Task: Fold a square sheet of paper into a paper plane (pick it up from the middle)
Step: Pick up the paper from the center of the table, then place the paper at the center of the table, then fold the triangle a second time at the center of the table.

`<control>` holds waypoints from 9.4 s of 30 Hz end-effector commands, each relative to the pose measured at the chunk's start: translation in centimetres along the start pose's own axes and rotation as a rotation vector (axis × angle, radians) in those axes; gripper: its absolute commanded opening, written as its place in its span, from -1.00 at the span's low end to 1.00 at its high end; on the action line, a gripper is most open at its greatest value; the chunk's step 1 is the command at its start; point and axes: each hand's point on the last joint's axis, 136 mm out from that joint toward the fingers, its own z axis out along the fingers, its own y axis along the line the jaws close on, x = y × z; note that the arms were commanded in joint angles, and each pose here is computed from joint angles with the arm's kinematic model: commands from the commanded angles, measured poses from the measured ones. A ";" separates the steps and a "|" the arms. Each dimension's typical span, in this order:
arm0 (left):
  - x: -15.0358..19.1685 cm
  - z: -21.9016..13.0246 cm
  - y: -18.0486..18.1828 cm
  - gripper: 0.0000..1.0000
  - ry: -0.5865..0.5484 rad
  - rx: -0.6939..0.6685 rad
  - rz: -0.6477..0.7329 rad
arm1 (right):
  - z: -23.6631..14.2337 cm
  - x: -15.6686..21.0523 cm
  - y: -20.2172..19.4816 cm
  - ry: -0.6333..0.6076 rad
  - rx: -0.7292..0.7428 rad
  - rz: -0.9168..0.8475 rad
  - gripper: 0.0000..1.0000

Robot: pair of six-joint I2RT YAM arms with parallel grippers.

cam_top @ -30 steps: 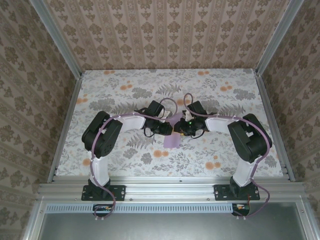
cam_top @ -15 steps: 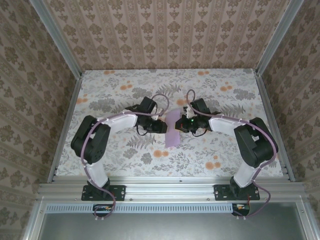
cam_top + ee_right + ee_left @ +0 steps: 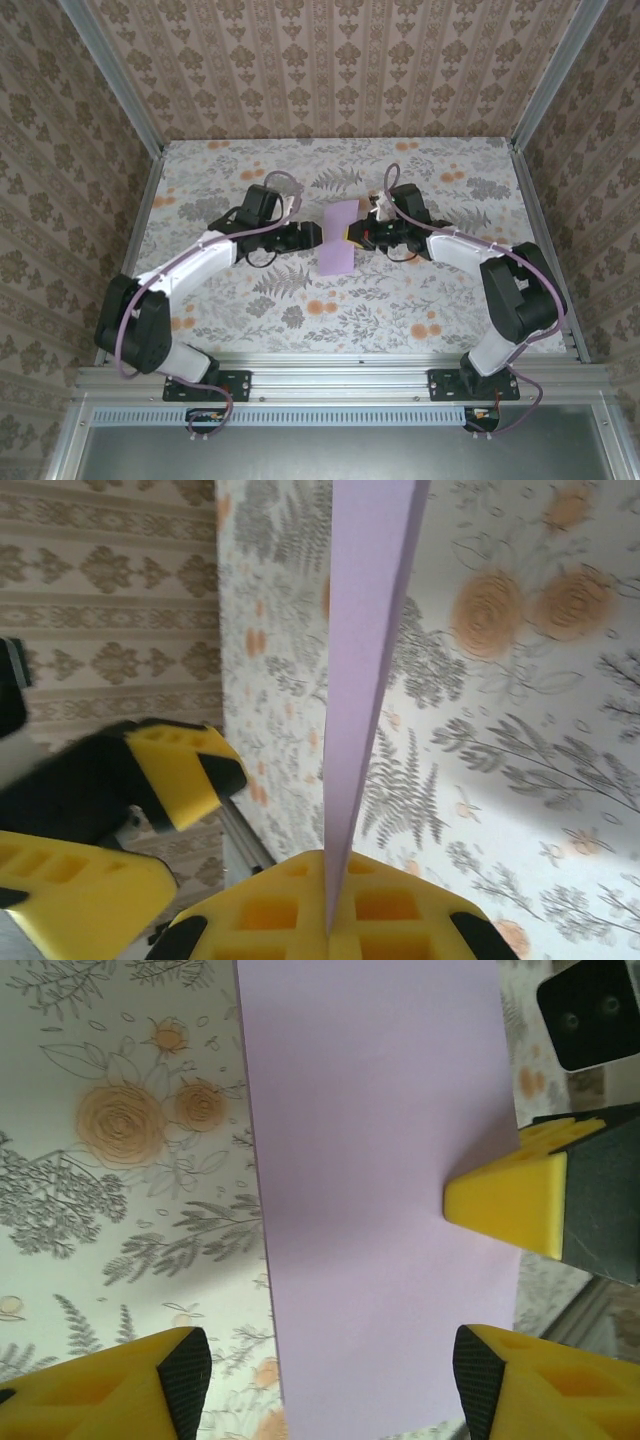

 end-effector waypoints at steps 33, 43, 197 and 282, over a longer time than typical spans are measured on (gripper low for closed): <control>0.8 -2.6 -4.2 -0.38 -0.008 0.240 -0.165 | -2.4 -1.3 5.8 -0.040 -0.193 -0.039 -0.99; 1.2 -2.3 -2.9 -0.83 0.012 0.169 -0.165 | -1.9 -0.5 4.7 -0.010 -0.173 -0.040 -0.98; 5.6 16.7 0.6 -0.97 0.311 -0.062 -0.215 | 0.9 2.0 -15.2 0.221 0.537 -0.189 -0.85; 6.6 17.0 1.4 0.05 0.289 -0.014 -0.163 | -4.0 2.9 -10.5 0.094 0.278 -0.052 -0.90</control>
